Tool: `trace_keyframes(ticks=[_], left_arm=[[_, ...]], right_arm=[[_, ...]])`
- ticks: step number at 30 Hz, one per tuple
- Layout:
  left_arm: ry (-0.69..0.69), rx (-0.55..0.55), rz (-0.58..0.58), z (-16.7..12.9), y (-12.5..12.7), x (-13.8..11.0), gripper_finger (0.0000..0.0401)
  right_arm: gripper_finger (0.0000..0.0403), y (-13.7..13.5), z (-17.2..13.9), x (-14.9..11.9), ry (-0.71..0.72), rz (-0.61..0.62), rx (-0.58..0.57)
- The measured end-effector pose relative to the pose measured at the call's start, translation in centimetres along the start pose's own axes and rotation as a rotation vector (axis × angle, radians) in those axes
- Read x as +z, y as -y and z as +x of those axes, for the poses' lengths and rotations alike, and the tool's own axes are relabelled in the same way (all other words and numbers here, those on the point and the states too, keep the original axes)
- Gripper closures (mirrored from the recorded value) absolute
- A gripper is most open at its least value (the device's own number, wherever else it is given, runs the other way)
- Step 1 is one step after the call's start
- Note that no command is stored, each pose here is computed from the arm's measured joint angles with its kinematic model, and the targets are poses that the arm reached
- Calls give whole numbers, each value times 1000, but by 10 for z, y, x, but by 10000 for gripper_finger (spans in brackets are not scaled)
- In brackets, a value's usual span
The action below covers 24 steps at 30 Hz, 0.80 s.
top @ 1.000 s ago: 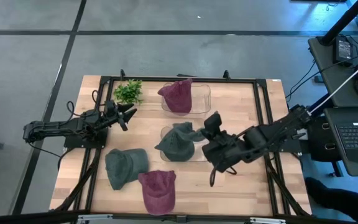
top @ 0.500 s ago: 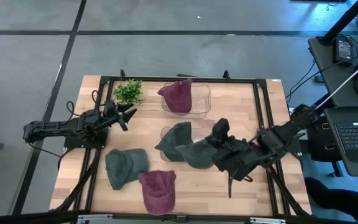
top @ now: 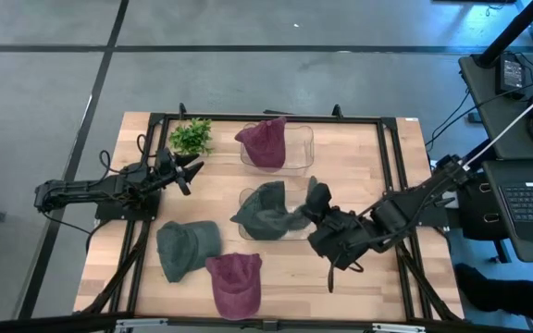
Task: Pick & Place hat
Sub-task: Put the right black cap into the bottom transparent bin
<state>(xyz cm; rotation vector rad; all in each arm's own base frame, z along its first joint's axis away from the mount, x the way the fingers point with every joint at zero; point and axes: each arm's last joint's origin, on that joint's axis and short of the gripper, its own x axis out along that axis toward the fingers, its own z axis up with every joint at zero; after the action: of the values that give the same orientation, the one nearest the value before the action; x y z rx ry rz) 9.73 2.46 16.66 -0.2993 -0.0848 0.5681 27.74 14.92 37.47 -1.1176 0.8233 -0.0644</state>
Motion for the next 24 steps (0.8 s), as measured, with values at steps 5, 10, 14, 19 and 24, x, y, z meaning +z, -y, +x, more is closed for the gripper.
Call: trace_keyframes(ticks=[5,10,14,19,24], left_arm=[[0,0,-1,0,0,0,212],[0,-1,-1,0,0,0,210],[-2,-6,-1,0,0,0,212],[-2,-6,-2,0,0,0,210],[-2,-7,-2,0,0,0,211]], right_arm=[[392,-10,17,-12,-30,13,3],[391,-17,30,-17,52,113,10],[387,-23,40,-14,144,127,43],[389,-19,48,-17,186,162,101],[387,-11,67,-25,167,240,167]])
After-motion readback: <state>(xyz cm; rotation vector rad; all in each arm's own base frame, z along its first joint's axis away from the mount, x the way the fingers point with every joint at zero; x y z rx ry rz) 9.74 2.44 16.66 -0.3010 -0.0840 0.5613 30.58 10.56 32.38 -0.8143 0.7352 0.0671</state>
